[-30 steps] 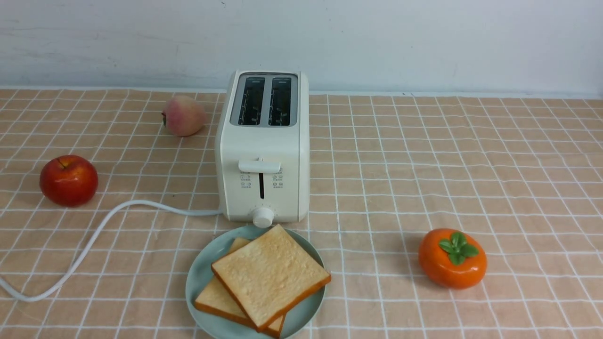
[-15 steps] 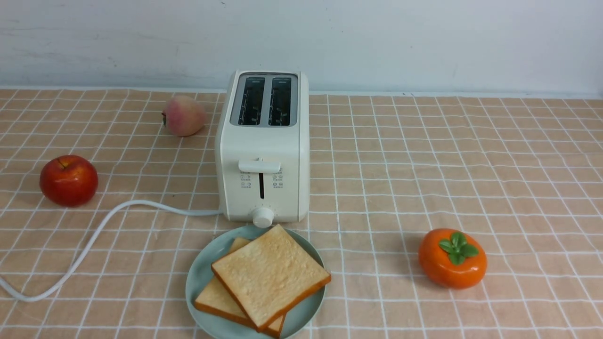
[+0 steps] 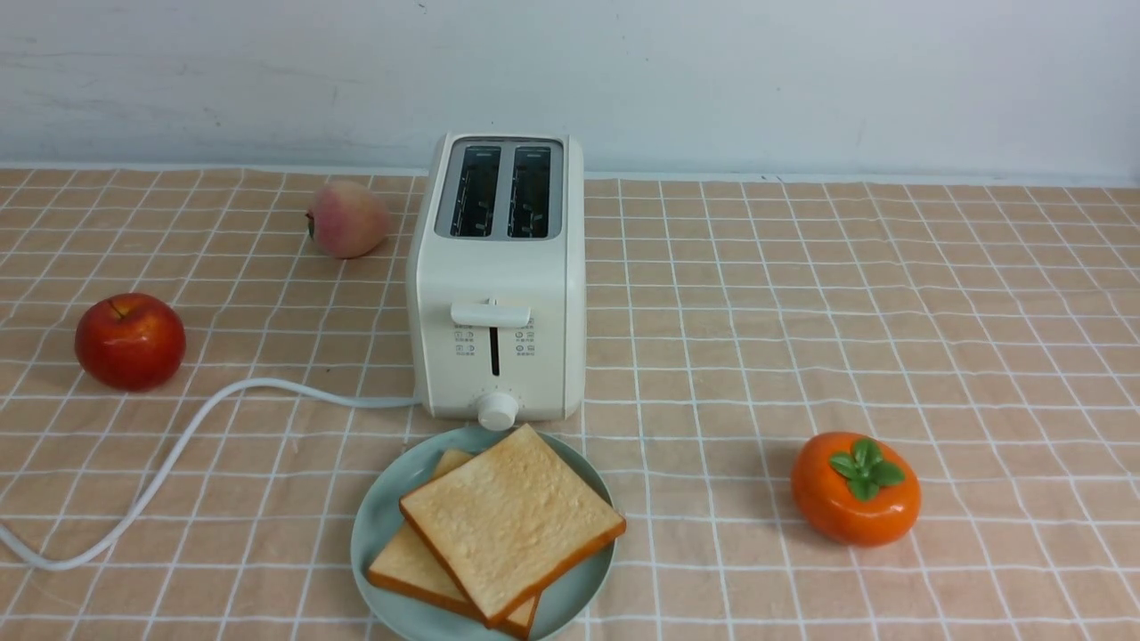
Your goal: Take toasted bread from bread machine on light coffee tablecloth place on plate.
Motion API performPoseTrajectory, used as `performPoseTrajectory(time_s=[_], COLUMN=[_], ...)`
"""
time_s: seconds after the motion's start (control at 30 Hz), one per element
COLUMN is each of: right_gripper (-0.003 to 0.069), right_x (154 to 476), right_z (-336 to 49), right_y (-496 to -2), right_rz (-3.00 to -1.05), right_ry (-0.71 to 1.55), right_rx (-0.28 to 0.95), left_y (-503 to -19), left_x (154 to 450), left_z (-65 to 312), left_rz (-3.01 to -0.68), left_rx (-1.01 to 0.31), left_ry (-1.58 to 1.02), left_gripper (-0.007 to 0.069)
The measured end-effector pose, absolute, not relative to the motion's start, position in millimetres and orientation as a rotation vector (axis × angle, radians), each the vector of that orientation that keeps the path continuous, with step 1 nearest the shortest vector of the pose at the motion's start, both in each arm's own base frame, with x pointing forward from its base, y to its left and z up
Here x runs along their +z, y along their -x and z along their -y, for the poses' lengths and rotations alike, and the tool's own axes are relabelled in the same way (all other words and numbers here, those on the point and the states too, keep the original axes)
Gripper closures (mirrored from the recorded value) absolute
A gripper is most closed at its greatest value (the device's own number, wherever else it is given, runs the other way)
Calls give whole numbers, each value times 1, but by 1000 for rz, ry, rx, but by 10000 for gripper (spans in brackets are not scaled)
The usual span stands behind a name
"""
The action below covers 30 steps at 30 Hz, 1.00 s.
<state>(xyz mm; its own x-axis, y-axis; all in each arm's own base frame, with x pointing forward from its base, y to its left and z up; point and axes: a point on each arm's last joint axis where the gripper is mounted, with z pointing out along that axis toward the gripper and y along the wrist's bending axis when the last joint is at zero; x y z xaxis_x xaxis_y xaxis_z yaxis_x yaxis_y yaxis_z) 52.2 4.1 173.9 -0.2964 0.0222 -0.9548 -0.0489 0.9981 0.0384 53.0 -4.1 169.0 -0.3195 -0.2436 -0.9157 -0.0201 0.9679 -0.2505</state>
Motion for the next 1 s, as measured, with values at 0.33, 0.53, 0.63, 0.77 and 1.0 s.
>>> performPoseTrajectory(time_s=[0.33, 0.53, 0.63, 0.77, 1.0], right_gripper=[479, 474, 469, 462, 452], right_x=[174, 174, 174, 174, 174], right_z=[-4, -4, -4, -4, -4], right_y=[-52, -52, -52, -52, -52], right_rz=[-1870, -1870, -1870, -1870, -1870], right_ry=[19, 19, 19, 19, 19], right_rx=[70, 70, 70, 70, 70], left_y=[-53, -53, -53, -53, -53], left_x=[169, 169, 169, 169, 169], left_z=[4, 4, 4, 4, 4], left_rz=[-1887, -1887, -1887, -1887, -1887], left_rx=[-226, -226, -226, -226, -226], left_ry=[191, 191, 191, 191, 191], left_gripper=[508, 501, 498, 498, 496])
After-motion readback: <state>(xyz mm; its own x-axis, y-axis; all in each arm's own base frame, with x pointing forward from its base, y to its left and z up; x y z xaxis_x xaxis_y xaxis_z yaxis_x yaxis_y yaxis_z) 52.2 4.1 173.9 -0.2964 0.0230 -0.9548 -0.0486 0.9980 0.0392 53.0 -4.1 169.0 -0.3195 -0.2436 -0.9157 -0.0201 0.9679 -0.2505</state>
